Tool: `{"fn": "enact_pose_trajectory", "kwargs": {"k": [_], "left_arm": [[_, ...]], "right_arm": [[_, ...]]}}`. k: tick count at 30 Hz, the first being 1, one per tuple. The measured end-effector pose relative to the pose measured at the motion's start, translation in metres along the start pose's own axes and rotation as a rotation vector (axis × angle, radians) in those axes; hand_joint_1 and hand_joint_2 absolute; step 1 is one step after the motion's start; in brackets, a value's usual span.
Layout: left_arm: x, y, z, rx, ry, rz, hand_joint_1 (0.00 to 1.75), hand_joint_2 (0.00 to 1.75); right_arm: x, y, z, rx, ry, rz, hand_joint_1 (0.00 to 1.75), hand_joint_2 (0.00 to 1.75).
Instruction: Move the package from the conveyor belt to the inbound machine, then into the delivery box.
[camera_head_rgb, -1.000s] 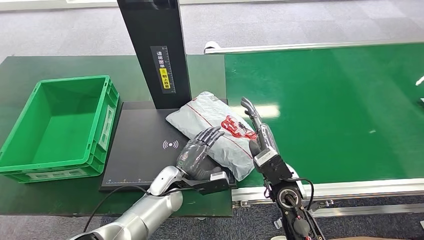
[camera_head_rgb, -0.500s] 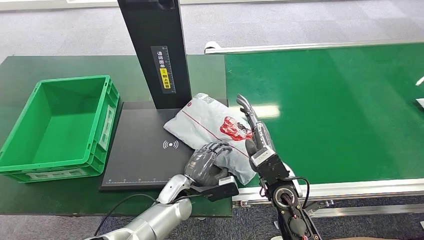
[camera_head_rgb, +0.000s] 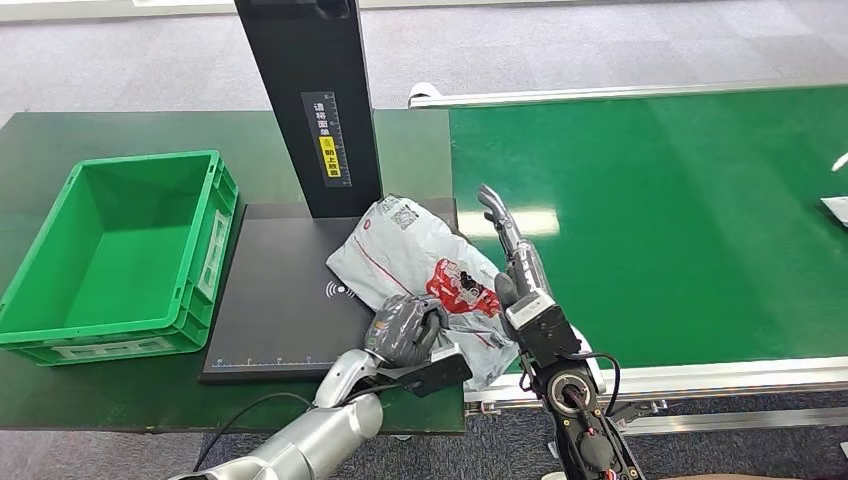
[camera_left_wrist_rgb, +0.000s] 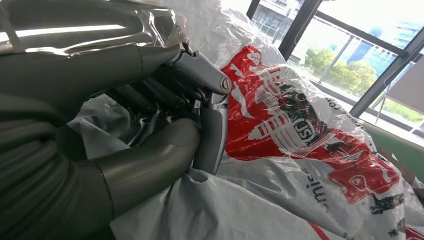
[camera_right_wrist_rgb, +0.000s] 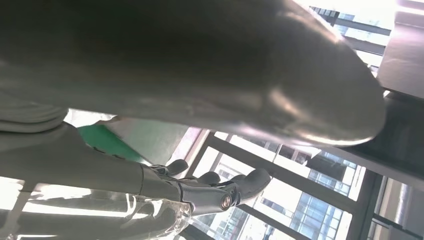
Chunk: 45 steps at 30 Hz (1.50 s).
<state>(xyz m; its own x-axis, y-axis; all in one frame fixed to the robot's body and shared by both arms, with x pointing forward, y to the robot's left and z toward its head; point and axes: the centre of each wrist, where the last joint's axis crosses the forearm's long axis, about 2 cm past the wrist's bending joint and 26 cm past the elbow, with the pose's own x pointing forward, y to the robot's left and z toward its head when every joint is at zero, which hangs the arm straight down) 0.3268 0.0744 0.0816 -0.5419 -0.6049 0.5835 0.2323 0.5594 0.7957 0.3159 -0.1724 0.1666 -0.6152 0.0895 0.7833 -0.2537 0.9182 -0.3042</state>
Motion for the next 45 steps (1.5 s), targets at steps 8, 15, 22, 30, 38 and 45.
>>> {"fn": "enact_pose_trajectory", "kwargs": {"k": [8,15,22,30,38,45], "left_arm": [[-0.003,0.002,0.001,0.042,0.025,0.013,1.75,1.75],[-0.014,0.021,-0.003,0.225,0.000,0.009,1.75,1.75],[-0.032,0.095,-0.020,0.509,-0.094,-0.070,1.75,1.75],[-0.037,0.152,-0.017,0.711,-0.133,-0.111,1.75,1.75],[-0.041,0.160,-0.012,0.686,-0.128,-0.046,0.00,1.75],[-0.042,0.136,-0.004,0.492,-0.158,0.017,0.00,1.75]], "right_arm": [[0.002,-0.004,-0.001,-0.022,-0.001,0.010,0.00,0.00],[0.001,-0.009,0.004,-0.052,0.008,0.026,0.00,0.00],[-0.002,-0.016,0.016,-0.077,0.037,0.049,0.00,0.00],[-0.006,-0.018,0.028,-0.085,0.064,0.063,0.00,0.00],[-0.007,-0.018,0.031,-0.087,0.067,0.068,0.00,0.00],[-0.007,-0.021,0.031,-0.078,0.066,0.063,0.00,0.00]]}}
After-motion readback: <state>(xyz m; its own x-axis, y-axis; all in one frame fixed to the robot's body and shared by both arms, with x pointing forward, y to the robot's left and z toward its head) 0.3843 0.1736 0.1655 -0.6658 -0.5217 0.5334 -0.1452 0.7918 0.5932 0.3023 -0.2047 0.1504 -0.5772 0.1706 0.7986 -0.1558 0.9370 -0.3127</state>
